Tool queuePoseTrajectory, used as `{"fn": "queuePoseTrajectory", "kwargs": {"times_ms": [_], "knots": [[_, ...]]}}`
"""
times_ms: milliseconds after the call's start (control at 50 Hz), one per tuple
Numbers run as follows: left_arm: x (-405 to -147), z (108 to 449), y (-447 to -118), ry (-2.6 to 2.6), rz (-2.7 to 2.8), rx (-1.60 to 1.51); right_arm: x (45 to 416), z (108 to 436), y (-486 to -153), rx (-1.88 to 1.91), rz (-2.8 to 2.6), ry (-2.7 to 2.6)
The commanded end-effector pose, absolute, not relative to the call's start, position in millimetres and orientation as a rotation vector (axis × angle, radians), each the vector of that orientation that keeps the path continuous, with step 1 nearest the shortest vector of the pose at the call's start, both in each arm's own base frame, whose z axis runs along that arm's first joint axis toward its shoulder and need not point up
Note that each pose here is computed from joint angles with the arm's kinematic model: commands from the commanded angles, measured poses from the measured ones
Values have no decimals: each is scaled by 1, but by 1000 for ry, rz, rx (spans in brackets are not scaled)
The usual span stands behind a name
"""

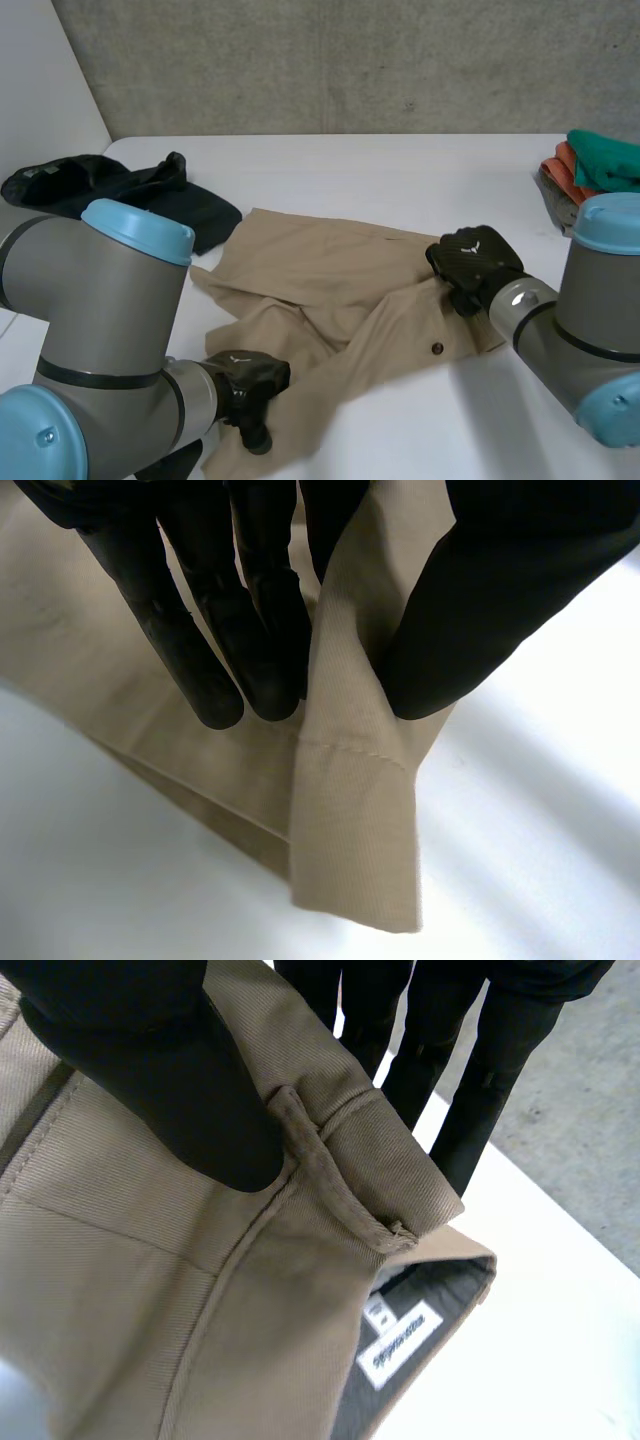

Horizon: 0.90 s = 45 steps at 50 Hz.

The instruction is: Fold the laundry.

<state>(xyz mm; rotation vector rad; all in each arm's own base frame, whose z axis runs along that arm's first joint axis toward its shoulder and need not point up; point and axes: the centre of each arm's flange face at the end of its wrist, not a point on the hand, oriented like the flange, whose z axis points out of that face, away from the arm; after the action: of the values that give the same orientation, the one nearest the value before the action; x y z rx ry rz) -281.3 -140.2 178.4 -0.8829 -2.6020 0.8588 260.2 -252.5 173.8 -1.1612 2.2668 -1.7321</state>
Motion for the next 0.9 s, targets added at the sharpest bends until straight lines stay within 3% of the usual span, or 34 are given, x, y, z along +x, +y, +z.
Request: {"fn": "queuePoseTrajectory", "kwargs": {"times_ms": [20,100,200,360,560,700,900], "knots": [[-276,197,-128,-2552,928,-1180,223,172,-206,-1758,-1437,2231],[-266,190,-112,-2507,790,-1577,199,163,-168,-2138,-1102,2117],[-264,187,-105,-2463,725,-1817,198,160,-161,-2186,-1086,2078],[-295,197,-173,-2500,1155,-1760,222,169,-222,-1836,-1597,2180],[-349,208,-302,-2243,1835,-1616,243,170,-304,-1420,-2075,2216],[-372,181,-347,-2131,2021,-1631,251,158,-346,-1267,-2368,2172],[-393,158,-358,-2017,2114,-1558,263,130,-371,-1256,-2432,2148]]}}
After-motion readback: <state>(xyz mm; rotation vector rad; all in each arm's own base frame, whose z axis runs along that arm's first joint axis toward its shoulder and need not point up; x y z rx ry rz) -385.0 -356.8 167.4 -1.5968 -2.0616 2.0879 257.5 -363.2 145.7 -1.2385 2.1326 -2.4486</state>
